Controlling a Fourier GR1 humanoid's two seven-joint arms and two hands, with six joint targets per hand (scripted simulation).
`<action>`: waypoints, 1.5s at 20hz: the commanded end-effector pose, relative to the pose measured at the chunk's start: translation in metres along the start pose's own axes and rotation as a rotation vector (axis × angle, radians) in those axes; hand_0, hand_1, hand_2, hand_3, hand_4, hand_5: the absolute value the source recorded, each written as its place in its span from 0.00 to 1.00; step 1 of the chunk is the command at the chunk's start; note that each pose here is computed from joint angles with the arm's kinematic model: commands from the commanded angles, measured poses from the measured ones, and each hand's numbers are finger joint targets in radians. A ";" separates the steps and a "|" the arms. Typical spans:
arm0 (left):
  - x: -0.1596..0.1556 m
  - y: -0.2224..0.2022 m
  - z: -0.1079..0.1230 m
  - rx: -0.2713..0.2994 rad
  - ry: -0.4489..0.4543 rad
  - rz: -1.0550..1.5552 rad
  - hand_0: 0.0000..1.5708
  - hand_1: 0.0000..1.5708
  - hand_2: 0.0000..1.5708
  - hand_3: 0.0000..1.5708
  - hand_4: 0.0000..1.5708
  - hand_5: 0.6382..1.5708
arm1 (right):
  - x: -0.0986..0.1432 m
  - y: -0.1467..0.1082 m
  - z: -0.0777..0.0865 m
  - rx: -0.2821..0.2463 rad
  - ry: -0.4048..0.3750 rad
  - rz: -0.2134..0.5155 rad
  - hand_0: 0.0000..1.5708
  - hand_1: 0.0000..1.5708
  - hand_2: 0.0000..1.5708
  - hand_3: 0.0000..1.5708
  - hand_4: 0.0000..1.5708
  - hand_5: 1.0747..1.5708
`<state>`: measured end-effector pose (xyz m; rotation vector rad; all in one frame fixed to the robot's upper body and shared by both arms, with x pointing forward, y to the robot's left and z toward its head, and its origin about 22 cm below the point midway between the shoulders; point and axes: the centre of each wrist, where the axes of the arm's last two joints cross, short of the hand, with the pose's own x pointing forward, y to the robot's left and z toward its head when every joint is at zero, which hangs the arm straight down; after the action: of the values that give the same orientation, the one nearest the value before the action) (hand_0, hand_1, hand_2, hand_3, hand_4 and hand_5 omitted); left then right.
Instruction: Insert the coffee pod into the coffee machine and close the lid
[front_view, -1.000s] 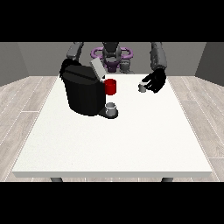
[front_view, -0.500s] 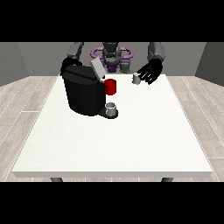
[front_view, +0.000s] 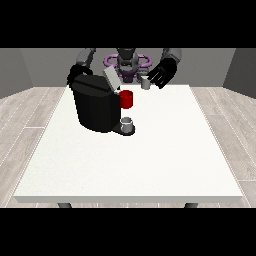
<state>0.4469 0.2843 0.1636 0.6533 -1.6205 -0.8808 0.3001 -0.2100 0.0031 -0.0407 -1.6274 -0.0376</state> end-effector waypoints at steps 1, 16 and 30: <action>0.009 0.048 -0.004 0.076 -0.014 0.015 0.77 0.77 0.80 0.76 0.32 1.00 | 0.015 0.015 -0.004 0.024 -0.047 0.018 0.00 0.00 0.00 0.00 0.32 1.00; 0.060 0.047 -0.026 0.077 -0.058 -0.021 0.83 0.83 0.85 0.79 0.31 1.00 | 0.030 -0.003 -0.023 -0.023 -0.088 0.019 0.00 0.00 0.00 0.00 0.33 1.00; 0.046 0.019 -0.025 0.035 -0.041 -0.023 0.75 0.75 0.80 0.75 0.31 1.00 | 0.024 0.009 -0.008 -0.027 -0.094 -0.015 0.00 0.00 0.00 0.00 0.32 1.00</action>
<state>0.4620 0.2562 0.2285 0.7094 -1.6917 -0.8684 0.3150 -0.2046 0.0352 -0.0543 -1.7270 -0.0516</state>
